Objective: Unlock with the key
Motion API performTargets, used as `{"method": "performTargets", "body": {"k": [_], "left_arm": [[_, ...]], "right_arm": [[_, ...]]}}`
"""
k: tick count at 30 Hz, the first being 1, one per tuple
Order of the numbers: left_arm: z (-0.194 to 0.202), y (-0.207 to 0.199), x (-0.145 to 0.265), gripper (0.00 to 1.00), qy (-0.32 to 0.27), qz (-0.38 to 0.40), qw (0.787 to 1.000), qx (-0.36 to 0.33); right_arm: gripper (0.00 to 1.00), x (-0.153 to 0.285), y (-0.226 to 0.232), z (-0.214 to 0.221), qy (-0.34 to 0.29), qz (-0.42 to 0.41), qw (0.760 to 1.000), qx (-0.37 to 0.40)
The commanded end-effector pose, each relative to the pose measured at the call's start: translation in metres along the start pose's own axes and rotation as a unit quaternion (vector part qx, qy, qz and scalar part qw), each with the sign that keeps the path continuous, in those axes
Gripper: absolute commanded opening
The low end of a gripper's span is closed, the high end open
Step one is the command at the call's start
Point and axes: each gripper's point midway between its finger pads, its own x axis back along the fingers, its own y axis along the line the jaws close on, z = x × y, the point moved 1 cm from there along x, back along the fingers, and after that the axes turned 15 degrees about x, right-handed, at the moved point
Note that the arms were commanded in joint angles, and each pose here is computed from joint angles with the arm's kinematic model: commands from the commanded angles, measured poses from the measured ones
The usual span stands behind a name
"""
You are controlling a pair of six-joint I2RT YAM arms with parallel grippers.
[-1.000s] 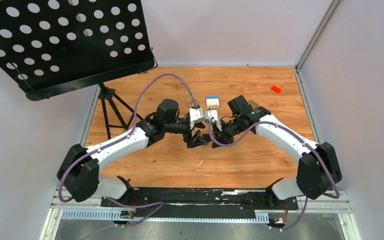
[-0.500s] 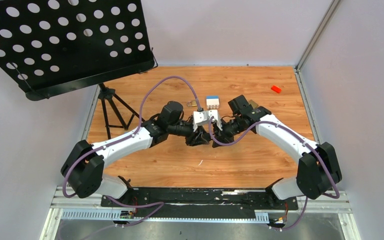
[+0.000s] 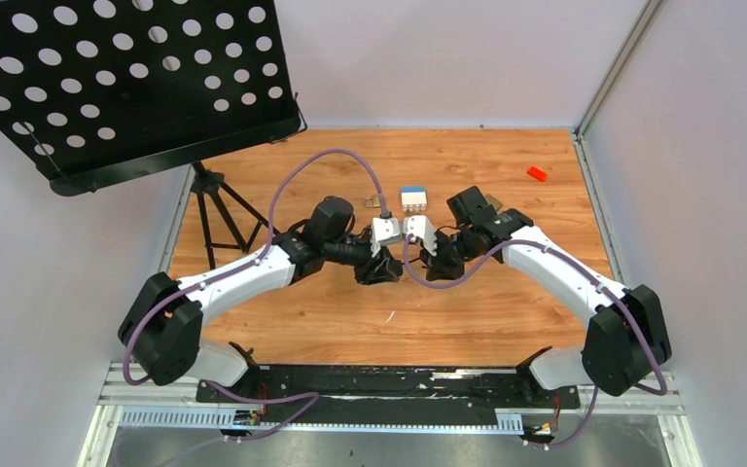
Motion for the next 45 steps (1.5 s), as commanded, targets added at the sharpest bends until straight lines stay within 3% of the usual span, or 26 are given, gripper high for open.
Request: {"method": "performTargets", "body": {"k": [1,3,6,9,20,33,40,45], "left_arm": [[-0.022,-0.004,0.011,0.0,-0.025,0.004,0.999,-0.023],[-0.027,0.013,0.014,0.0,-0.033,-0.03,0.999,-0.018],[-0.032,0.047,0.021,0.0,-0.04,-0.091,0.995,0.0],[-0.032,0.075,0.024,0.0,-0.039,-0.121,0.992,0.02],[-0.027,0.129,0.005,0.0,-0.051,-0.157,0.985,0.046],[-0.008,0.166,-0.03,0.0,-0.067,-0.167,0.975,0.129],[0.002,0.176,-0.058,0.24,-0.049,-0.168,0.972,0.154],[0.008,0.182,-0.073,0.42,-0.037,-0.18,0.971,0.154]], "right_arm": [[0.0,0.015,-0.015,0.011,0.038,0.055,0.997,0.038],[0.02,0.015,-0.009,0.016,0.046,0.046,0.997,0.051],[0.21,0.014,-0.002,0.03,0.067,0.029,0.995,0.072],[0.32,0.011,0.002,0.042,0.087,0.024,0.993,0.077],[0.76,0.008,0.013,0.066,0.124,0.022,0.991,0.054],[0.8,0.035,-0.001,0.073,0.111,0.096,0.989,0.013],[0.84,0.056,-0.024,0.042,0.059,0.185,0.981,0.001],[0.97,0.083,-0.044,0.026,0.039,0.278,0.96,-0.005]]}}
